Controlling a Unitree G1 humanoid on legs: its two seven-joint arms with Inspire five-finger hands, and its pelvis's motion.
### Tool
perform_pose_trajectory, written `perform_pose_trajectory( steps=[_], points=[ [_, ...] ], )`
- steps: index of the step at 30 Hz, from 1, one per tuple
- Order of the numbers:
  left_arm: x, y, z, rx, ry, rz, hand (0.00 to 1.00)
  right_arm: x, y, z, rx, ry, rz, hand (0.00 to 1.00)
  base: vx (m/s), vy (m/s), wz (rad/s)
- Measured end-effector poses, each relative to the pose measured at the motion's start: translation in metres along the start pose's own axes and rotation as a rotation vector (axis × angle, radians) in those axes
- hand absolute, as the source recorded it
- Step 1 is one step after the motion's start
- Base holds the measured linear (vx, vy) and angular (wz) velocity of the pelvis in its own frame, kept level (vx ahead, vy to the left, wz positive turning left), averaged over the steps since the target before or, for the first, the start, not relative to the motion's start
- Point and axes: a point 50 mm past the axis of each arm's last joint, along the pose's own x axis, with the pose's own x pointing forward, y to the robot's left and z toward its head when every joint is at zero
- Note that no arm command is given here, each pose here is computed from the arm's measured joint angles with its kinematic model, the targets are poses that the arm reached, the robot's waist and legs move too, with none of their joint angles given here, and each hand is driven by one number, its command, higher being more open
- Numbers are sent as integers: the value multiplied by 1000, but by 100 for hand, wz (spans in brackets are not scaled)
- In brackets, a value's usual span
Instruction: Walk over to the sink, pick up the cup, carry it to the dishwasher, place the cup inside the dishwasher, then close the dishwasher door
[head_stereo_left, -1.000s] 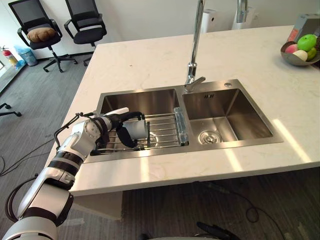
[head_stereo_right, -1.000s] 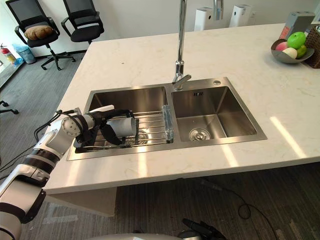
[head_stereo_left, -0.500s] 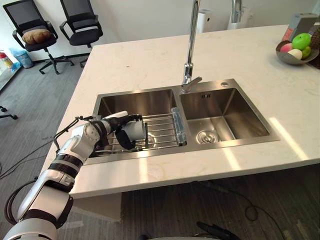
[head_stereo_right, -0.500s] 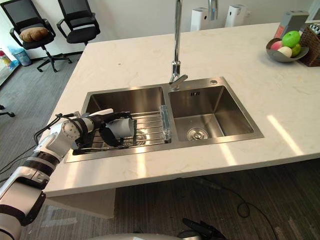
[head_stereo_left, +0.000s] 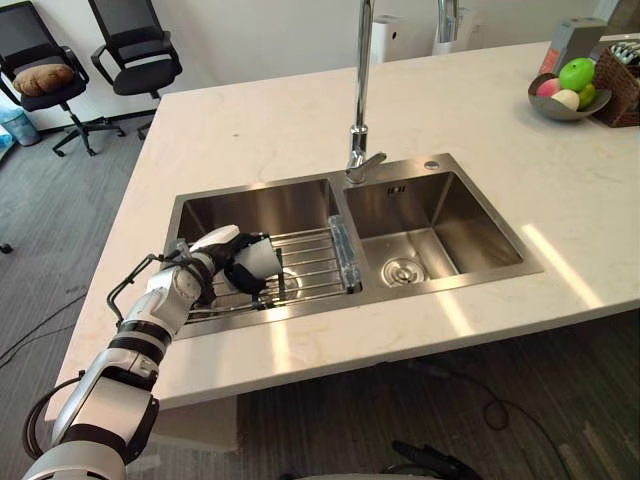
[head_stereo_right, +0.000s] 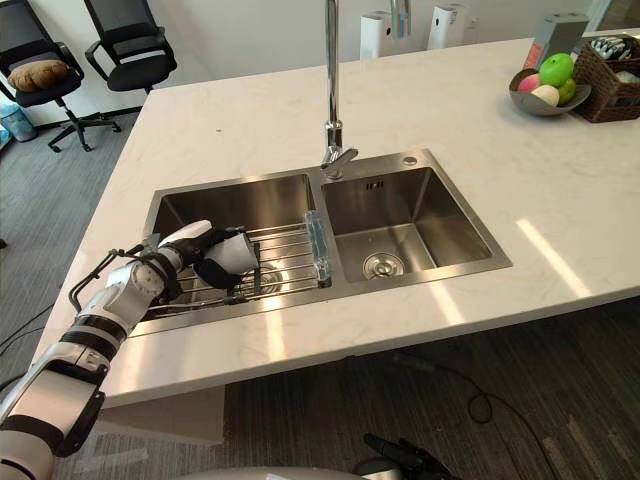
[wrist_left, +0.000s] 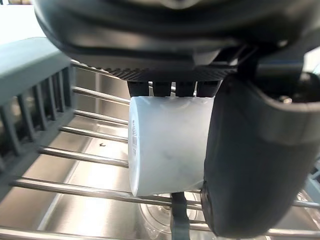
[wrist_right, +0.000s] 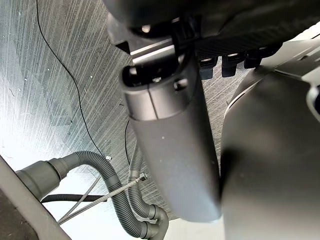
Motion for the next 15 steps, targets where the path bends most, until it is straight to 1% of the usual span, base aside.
perform_pose_trajectory(
  steps=[3,6,9,10,11,12,14,15],
  points=[
    [-2,-5,-3,-3,-14,47,0,0,0,0,-1,-2,1,100,0,0,0],
    [-5,-3,-5,-19,-31,114,0,0,0,0,1,-8,1,100,-20,-8,8],
    [-15,3,-2,-144,-110,217,0,-1,-1,-2,6,-12,-2,100,7,-11,16],
    [-22,10,5,-212,-173,279,0,-1,-2,-4,18,-16,-3,100,25,-25,34],
    [-32,20,10,-330,-249,353,0,-2,-3,-6,22,-18,-6,100,28,-26,34],
    [-37,25,13,-390,-284,392,0,-2,-4,-7,23,-18,-8,100,34,-27,27],
    [-61,45,22,-676,-441,560,0,-3,-6,-11,45,-16,-15,100,34,-32,26],
    [-69,49,23,-741,-482,599,0,-3,-6,-12,49,-14,-18,100,29,-58,35]
  ],
)
